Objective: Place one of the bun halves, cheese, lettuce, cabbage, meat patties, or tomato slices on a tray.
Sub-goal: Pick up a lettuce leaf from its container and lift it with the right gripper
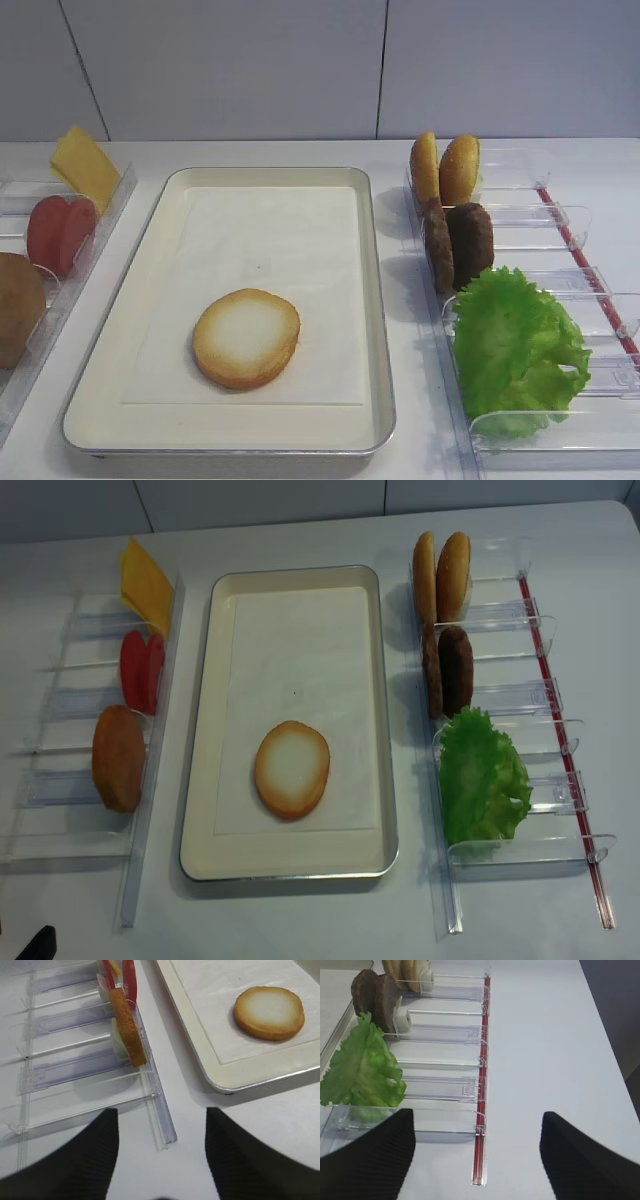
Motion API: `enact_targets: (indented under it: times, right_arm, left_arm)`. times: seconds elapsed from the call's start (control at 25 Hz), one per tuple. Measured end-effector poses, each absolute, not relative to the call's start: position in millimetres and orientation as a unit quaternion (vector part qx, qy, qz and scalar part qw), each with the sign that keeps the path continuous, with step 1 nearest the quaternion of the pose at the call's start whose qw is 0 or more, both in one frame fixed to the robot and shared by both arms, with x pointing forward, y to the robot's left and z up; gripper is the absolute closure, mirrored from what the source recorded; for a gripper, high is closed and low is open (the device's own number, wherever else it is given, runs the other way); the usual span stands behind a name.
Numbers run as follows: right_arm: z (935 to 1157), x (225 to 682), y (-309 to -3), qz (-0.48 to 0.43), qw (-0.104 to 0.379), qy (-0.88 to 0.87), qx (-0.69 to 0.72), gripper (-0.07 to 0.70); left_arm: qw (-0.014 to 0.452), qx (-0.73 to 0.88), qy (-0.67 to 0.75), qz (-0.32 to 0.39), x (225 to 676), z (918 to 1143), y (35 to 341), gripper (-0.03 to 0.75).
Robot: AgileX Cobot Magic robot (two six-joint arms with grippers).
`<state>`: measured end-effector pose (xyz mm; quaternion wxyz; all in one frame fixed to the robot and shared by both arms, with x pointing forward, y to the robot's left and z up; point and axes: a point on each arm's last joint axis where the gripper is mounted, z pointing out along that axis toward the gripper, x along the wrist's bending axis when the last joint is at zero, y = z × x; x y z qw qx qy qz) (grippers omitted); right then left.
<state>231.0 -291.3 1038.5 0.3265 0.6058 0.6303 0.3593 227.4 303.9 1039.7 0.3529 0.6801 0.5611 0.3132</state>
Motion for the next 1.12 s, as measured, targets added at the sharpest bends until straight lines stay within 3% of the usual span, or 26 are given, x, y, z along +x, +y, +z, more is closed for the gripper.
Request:
enact_targets:
  times: [0.32, 0.56, 0.92, 1.12]
  right_arm:
    - [1039, 231, -288, 0.374, 0.314, 0.63, 0.604, 0.1]
    - [1049, 256, -277, 0.377, 0.209, 0.649, 0.627, 0.123]
    - [1087, 314, -269, 0.355, 0.099, 0.655, 0.659, 0.139]
    - [1087, 353, -263, 0.339, 0.037, 0.665, 0.665, 0.139]
  left_arm:
    - [0.353, 0.68, 0.561, 0.313, 227, 1040, 304, 0.345]
    - [0.353, 0.68, 0.561, 0.314, 227, 1040, 304, 0.345]
    - [0.353, 0.68, 0.561, 0.314, 227, 1040, 304, 0.345]
    - [0.353, 0.68, 0.561, 0.314, 227, 1040, 304, 0.345]
